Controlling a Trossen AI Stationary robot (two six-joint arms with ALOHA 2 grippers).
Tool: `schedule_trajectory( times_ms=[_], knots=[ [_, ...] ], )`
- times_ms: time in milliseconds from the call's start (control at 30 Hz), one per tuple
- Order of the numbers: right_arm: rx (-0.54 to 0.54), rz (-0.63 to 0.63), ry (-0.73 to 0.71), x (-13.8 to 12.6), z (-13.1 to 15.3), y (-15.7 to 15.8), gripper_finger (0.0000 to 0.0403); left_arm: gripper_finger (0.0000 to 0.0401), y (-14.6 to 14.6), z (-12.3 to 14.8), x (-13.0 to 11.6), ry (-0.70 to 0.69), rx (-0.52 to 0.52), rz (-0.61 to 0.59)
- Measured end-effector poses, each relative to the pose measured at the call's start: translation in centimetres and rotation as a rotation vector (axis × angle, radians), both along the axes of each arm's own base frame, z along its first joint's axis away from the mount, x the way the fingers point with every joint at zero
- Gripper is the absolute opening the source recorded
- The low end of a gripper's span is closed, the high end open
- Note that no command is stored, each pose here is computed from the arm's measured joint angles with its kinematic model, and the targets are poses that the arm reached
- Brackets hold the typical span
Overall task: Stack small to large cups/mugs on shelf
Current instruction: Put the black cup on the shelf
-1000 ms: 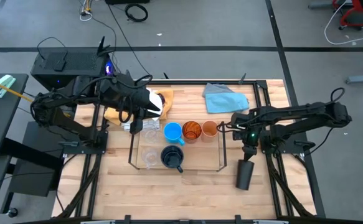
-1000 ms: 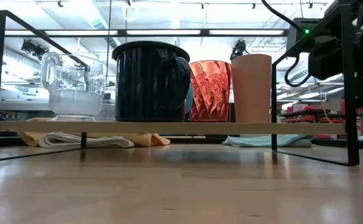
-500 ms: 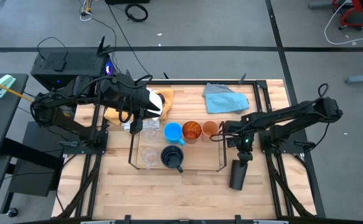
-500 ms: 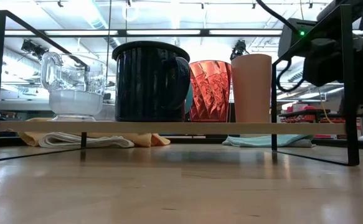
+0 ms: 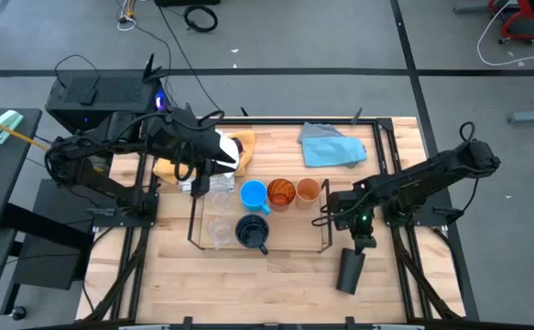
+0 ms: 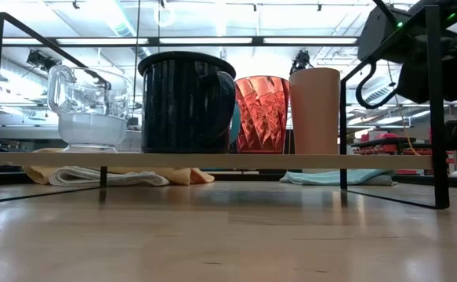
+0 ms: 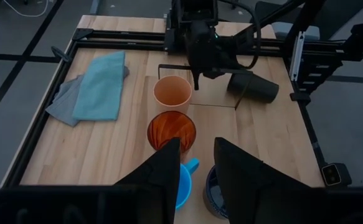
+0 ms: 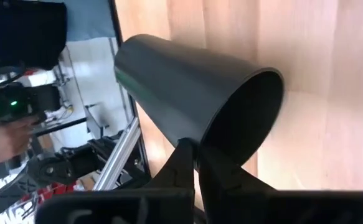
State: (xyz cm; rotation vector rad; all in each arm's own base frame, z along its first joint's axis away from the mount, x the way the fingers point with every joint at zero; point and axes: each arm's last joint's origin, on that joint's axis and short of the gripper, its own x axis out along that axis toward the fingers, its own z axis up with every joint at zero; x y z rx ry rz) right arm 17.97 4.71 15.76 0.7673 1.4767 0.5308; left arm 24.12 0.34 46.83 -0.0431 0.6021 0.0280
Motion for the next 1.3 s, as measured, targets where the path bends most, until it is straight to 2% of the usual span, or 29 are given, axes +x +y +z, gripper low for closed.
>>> schedule_trajectory(
  times_ms=[333, 467, 600, 767, 1000, 1300],
  knots=[
    [-0.078, -0.116, -0.013, -2.9, 3.5, -0.6, 0.0002, 0.0107, 0.0, 0.0, 0.0, 0.002, 0.008, -0.006],
    [-0.146, -0.157, -0.005, -4.6, 6.2, -1.0, 0.0000, 0.0107, 0.0, 0.0, 0.0, 0.005, 0.019, -0.013],
    [-0.264, -0.212, -0.036, -5.7, 10.2, -1.4, 0.0001, 0.0107, 0.1, 0.0, 0.0, 0.005, 0.021, -0.010],
    [-0.398, -0.243, -0.144, -5.9, 15.4, -1.4, 0.0001, 0.0107, 0.4, 0.0, 0.0, 0.006, 0.026, -0.001],
    [-0.557, -0.167, -0.081, -6.0, 20.2, -0.5, 0.0001, 0.0107, 1.0, -0.1, -0.1, 0.007, 0.031, 0.022],
    [-0.627, -0.232, -0.278, -4.7, 25.5, 0.8, 0.0001, 0.0107, 1.6, -0.1, -0.1, 0.010, 0.030, 0.045]
  ],
)
